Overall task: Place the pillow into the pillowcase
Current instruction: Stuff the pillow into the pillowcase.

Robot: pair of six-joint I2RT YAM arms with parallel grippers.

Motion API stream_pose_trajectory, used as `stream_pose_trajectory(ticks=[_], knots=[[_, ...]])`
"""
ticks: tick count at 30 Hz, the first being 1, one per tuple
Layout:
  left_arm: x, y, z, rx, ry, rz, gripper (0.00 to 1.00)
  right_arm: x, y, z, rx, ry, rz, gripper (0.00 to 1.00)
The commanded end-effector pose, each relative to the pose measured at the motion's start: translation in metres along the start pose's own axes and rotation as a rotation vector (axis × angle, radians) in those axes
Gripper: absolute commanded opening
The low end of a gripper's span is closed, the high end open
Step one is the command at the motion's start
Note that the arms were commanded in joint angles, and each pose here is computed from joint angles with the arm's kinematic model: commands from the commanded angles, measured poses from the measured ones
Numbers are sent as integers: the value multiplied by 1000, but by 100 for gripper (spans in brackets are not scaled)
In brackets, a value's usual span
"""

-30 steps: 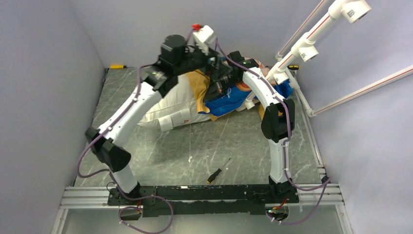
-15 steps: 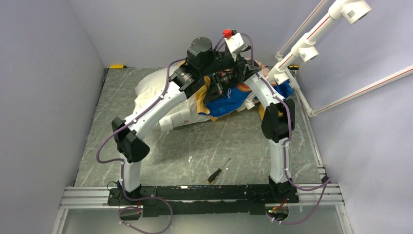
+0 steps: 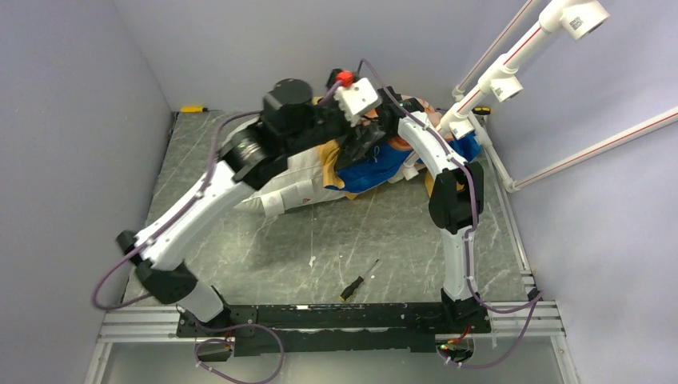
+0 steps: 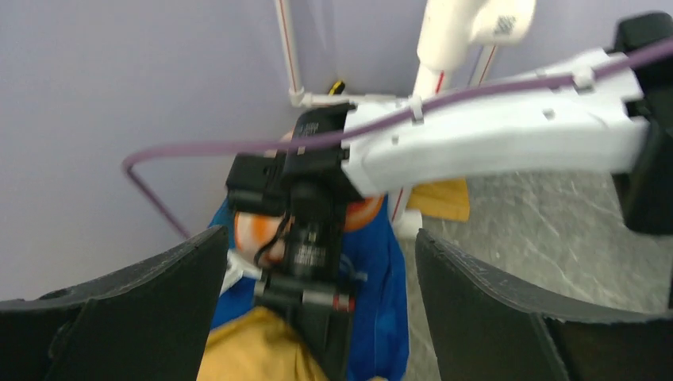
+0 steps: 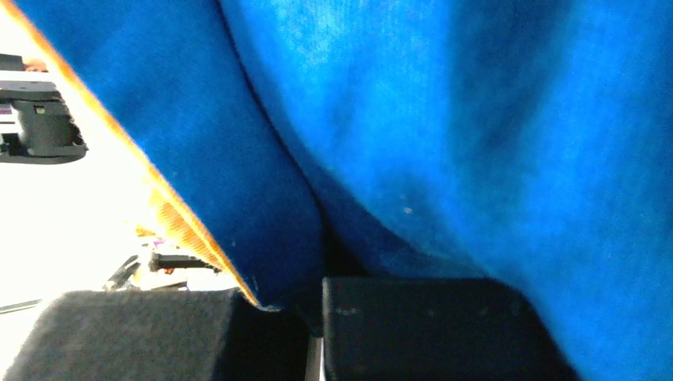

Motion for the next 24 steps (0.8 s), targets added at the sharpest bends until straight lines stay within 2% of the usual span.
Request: stream_pose_trajectory(ticks=[1,3,6,11,15,19,22,24], knots=[[-68,-1,5,-9,81,24,88,-24,-53,6,190,-42,-81,0],[-82,-11,10,-23,56,-39,85,-24,-54,6,192,-40,-80,0],[-86,-25,28,-40,-51,-177,81,-23,-57,5,198,-34,-84,0],[-60,-36,77,-86,-330,-379,74,-22,-62,1,206,-23,-101,0],[-30,-42,101,-118,-512,-445,71,-22,-63,0,209,-24,-105,0],[2,-59,109,-150,-594,-526,68,-21,-64,1,210,-29,-102,0],[29,-77,108,-186,-607,-599,60,-21,-64,2,212,-30,-98,0],[45,-88,106,-193,-621,-598,60,-21,-64,2,213,-30,-98,0]])
Point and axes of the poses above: each gripper's point midway between its finger pads, its own x axis out along the fingers, its own y axis along the line the jaws close on, z = x × y, the point moved 6 cm from there along -x, back along the fingers, and after that the axes turned 13 degrees about x, right-handed, at the moved point
